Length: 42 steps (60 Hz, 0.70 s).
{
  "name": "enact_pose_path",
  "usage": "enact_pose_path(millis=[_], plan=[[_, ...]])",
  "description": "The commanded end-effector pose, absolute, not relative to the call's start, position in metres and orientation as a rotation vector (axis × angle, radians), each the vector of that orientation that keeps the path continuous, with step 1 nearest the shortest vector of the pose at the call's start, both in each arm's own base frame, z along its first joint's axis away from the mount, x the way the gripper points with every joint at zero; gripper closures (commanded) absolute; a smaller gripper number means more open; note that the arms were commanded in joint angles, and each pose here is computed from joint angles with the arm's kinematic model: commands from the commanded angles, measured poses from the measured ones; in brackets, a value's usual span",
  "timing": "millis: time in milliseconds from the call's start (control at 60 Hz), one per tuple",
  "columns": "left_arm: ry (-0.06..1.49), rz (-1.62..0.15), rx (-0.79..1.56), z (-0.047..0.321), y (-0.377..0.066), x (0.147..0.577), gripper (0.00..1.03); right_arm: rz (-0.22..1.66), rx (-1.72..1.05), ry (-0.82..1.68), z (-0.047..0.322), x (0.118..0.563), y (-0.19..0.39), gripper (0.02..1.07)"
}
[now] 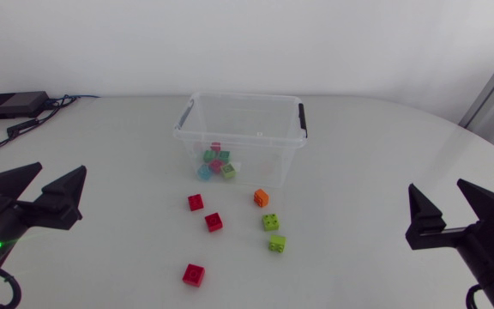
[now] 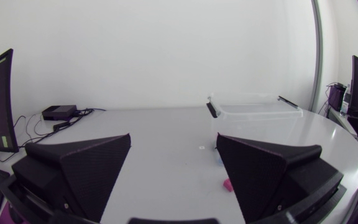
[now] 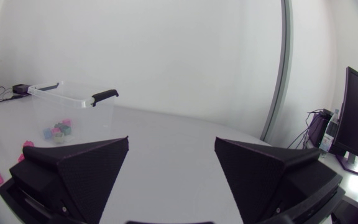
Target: Pick up the duplo bricks and place them in the container
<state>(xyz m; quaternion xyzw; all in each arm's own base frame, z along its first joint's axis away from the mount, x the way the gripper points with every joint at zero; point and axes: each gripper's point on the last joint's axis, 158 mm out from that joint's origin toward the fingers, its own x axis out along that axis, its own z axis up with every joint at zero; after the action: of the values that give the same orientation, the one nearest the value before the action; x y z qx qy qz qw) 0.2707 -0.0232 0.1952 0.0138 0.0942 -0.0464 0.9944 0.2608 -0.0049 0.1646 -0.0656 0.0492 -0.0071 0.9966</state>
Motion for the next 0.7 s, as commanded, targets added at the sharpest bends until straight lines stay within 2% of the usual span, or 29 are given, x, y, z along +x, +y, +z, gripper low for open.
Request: enact_pose_path(millis=[0, 183, 367, 517, 567, 683], plan=[[0.213, -0.137, 0.002, 0.208, -0.036, 0.276, 0.07, -0.007, -0.137, 0.110, 0.181, 0.269, -0.003, 0.07], [0.402, -0.244, 0.006, 0.185, -0.073, 0.291, 0.07, 0.024, -0.131, 0.225, 0.179, 0.288, 0.004, 0.07], [0.592, -0.323, 0.137, 0.153, -0.094, 0.298, 0.07, 0.067, -0.125, 0.384, 0.170, 0.301, 0.017, 0.07], [0.750, -0.429, 0.229, 0.112, -0.123, 0.288, 0.07, 0.135, -0.156, 0.560, 0.146, 0.307, 0.035, 0.07], [0.876, -0.459, 0.245, 0.087, -0.134, 0.278, 0.08, 0.148, -0.162, 0.582, 0.143, 0.308, 0.040, 0.07], [1.052, -0.445, 0.194, 0.064, -0.149, 0.258, 0.07, 0.154, -0.120, 0.610, 0.137, 0.309, 0.046, 0.07]])
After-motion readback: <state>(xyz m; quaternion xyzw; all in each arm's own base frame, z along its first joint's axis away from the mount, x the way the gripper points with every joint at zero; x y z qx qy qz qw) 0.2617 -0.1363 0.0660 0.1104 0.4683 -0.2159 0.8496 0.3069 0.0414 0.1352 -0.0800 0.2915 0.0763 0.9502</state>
